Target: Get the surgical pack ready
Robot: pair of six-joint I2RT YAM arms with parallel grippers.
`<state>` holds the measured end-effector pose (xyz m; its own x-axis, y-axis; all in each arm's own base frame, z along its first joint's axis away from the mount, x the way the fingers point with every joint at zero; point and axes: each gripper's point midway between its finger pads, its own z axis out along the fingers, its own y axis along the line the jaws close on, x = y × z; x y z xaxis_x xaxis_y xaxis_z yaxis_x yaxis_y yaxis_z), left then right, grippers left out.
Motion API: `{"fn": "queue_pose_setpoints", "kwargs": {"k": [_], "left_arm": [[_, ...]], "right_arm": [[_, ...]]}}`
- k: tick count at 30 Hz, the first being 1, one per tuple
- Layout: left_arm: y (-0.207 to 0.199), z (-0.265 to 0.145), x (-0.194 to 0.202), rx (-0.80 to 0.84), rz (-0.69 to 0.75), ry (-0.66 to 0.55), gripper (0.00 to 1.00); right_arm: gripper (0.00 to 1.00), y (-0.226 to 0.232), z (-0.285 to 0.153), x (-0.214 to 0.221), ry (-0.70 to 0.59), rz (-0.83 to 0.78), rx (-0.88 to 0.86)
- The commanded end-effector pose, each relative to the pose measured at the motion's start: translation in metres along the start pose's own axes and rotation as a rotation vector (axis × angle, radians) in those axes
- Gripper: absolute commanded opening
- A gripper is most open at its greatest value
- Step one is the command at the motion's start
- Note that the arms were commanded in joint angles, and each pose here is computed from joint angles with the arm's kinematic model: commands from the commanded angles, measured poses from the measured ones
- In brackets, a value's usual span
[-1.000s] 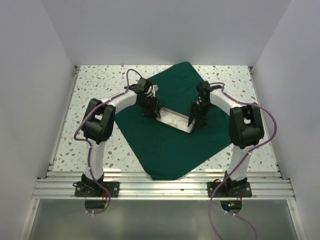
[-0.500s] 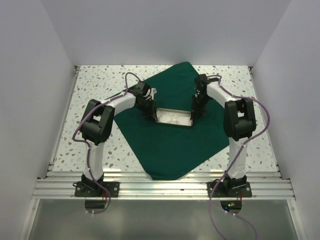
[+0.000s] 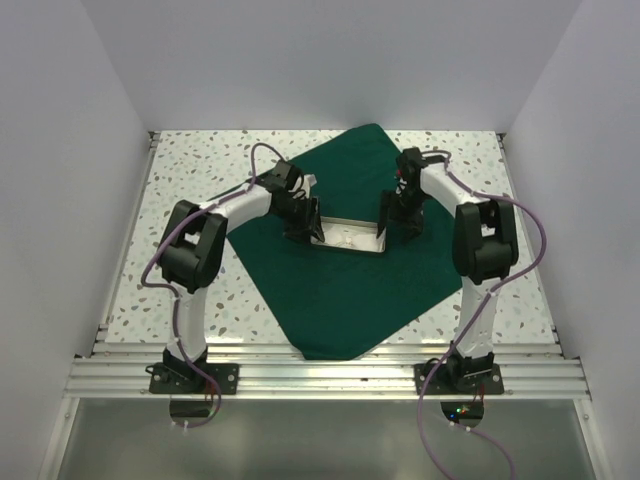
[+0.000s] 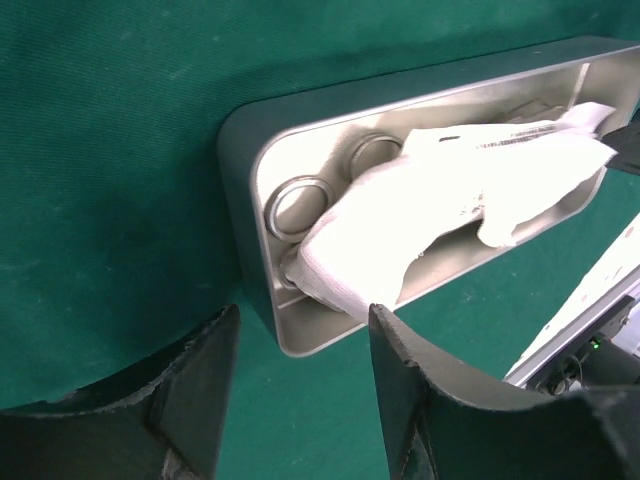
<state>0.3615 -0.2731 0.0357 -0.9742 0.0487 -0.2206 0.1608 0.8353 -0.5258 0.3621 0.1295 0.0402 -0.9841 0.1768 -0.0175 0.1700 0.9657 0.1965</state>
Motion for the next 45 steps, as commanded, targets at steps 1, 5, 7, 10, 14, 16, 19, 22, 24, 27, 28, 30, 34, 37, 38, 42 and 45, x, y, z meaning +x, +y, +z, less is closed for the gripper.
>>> {"fn": "queue_pose_setpoints", "kwargs": {"k": [1,5,7,10,14,16,19,22,24,27,28,30,34,37,38,42,45], "left_arm": [[-0.017,-0.021,-0.016,0.03,0.066,-0.076,0.59],[-0.014,-0.01,-0.012,0.038,0.048,-0.037,0.57],[-0.014,-0.007,-0.01,0.047,0.046,-0.03,0.57],[-0.014,-0.004,-0.007,0.059,0.046,-0.02,0.54],[-0.015,-0.002,-0.002,0.078,0.043,-0.001,0.47],[-0.014,-0.002,0.003,0.079,0.035,0.011,0.43],[-0.014,-0.003,0.008,0.083,0.032,0.023,0.4],[-0.014,-0.005,0.012,0.08,0.034,0.024,0.38],[-0.012,-0.005,0.015,0.076,0.032,0.029,0.36],[-0.012,-0.007,0.016,0.074,0.031,0.024,0.36],[-0.013,-0.007,0.015,0.074,0.031,0.023,0.35],[-0.012,-0.007,0.015,0.072,0.031,0.023,0.38],[-0.011,-0.015,0.011,0.036,0.038,0.004,0.53],[-0.004,-0.028,0.002,-0.024,0.044,-0.032,0.59],[-0.003,-0.033,-0.001,-0.031,0.044,-0.044,0.61],[-0.004,-0.065,-0.008,-0.082,0.027,-0.107,0.64],[-0.008,-0.091,-0.007,-0.107,0.002,-0.166,0.64]], "right_arm": [[0.71,0.003,-0.031,0.0,-0.042,-0.021,-0.046],[0.68,0.005,-0.021,0.007,-0.002,-0.017,-0.076],[0.66,0.006,-0.014,0.009,0.009,-0.002,-0.082],[0.63,0.008,-0.005,0.01,0.017,0.016,-0.096],[0.57,0.018,0.002,0.014,0.033,0.018,-0.126],[0.52,0.025,0.005,0.02,0.046,0.014,-0.144],[0.36,0.03,0.004,0.03,0.056,0.006,-0.152],[0.34,0.025,0.002,0.038,0.058,0.009,-0.135],[0.33,0.021,0.0,0.042,0.063,-0.002,-0.116],[0.29,0.018,-0.003,0.047,0.07,-0.001,-0.111],[0.29,0.019,-0.005,0.048,0.068,-0.001,-0.115],[0.29,0.019,-0.008,0.047,0.051,-0.005,-0.117],[0.49,0.015,-0.016,0.043,0.043,-0.021,-0.088],[0.77,0.003,-0.031,0.046,0.022,-0.026,-0.059],[0.84,-0.003,-0.04,0.052,0.013,-0.026,-0.05],[0.99,-0.026,-0.068,0.071,-0.017,-0.016,0.013],[0.99,-0.033,-0.091,0.097,-0.045,-0.014,0.011]]}}
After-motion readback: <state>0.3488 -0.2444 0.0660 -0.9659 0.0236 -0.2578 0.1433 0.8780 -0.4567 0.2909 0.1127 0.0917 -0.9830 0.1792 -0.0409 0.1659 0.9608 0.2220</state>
